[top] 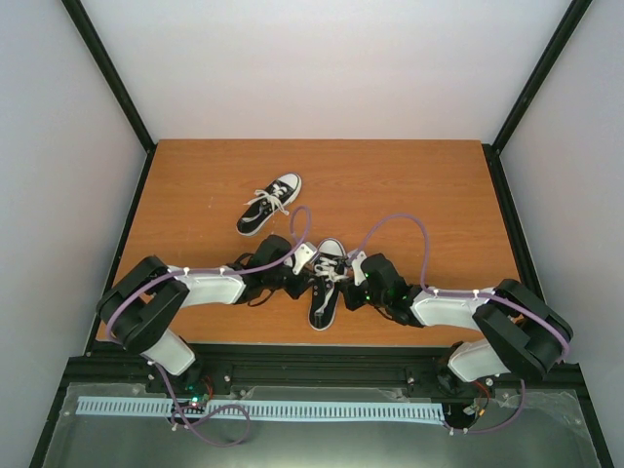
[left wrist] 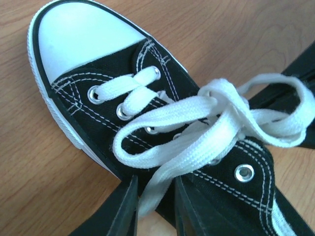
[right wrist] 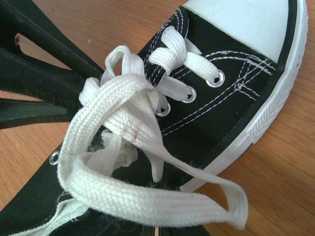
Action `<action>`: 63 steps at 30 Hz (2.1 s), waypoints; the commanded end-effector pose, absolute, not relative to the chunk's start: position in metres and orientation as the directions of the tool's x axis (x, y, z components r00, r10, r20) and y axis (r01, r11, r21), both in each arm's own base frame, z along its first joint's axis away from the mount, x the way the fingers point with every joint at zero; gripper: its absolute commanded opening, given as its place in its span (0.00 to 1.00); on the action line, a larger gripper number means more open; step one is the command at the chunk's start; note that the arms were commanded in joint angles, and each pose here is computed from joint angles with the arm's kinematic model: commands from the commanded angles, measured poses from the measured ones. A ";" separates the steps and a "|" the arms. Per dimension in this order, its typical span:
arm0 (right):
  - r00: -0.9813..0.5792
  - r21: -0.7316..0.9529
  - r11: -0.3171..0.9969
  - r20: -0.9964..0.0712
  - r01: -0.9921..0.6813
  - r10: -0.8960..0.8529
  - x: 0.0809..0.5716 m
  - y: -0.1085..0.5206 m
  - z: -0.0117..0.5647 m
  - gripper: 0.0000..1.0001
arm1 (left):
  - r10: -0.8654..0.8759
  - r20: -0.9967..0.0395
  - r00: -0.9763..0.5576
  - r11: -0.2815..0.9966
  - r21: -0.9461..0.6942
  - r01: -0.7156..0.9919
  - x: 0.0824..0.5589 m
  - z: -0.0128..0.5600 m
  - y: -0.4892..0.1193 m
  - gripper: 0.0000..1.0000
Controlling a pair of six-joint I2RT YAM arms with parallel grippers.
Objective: Tie the shoes
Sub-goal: Cross the shoelace with the shoelace, then adjust the shoelace on the shoelace.
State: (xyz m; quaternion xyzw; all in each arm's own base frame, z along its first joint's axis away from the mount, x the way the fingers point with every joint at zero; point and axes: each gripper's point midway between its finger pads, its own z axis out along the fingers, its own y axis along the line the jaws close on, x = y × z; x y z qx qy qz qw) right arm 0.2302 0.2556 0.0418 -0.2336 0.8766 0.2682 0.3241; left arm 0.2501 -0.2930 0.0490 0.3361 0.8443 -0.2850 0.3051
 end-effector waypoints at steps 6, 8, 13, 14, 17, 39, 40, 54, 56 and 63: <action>-0.693 0.335 0.737 -0.679 -0.587 -0.243 0.227 0.260 0.037 0.03 | 0.380 -0.737 -0.559 0.587 -0.275 0.761 0.260 0.062 -0.309 0.07; -0.694 0.335 0.738 -0.678 -0.586 -0.243 0.226 0.260 0.037 0.03 | 0.381 -0.725 -0.574 0.596 -0.283 0.752 0.259 0.059 -0.307 0.03; -0.718 0.338 0.753 -0.652 -0.565 -0.246 0.222 0.254 0.032 0.03 | 0.351 -0.695 -0.627 0.663 -0.288 0.691 0.259 0.057 -0.293 0.01; -0.723 0.339 0.756 -0.646 -0.560 -0.246 0.221 0.253 0.031 0.03 | 0.342 -0.684 -0.644 0.685 -0.287 0.669 0.259 0.056 -0.289 0.01; -0.745 0.338 0.774 -0.621 -0.535 -0.244 0.216 0.246 0.023 0.03 | 0.319 -0.646 -0.693 0.724 -0.306 0.618 0.254 0.052 -0.279 0.01; -0.861 0.326 0.857 -0.454 -0.399 -0.228 0.185 0.208 -0.001 0.03 | 0.187 -0.395 -0.899 0.838 -0.414 0.356 0.227 0.041 -0.229 0.01; -0.863 0.329 0.857 -0.452 -0.396 -0.225 0.184 0.207 -0.001 0.03 | 0.187 -0.378 -0.907 0.838 -0.421 0.348 0.224 0.040 -0.228 0.01; -0.842 0.351 0.841 -0.501 -0.412 -0.203 0.186 0.210 0.019 0.04 | 0.128 -0.422 -0.898 0.817 -0.468 0.337 0.246 0.065 -0.237 0.01; -0.840 0.359 0.839 -0.507 -0.408 -0.192 0.187 0.211 0.022 0.10 | 0.116 -0.447 -0.887 0.812 -0.472 0.344 0.260 0.073 -0.244 0.01; -0.840 0.375 0.845 -0.523 -0.381 -0.146 0.187 0.204 0.030 0.64 | 0.068 -0.496 -0.865 0.842 -0.436 0.317 0.313 0.080 -0.254 0.39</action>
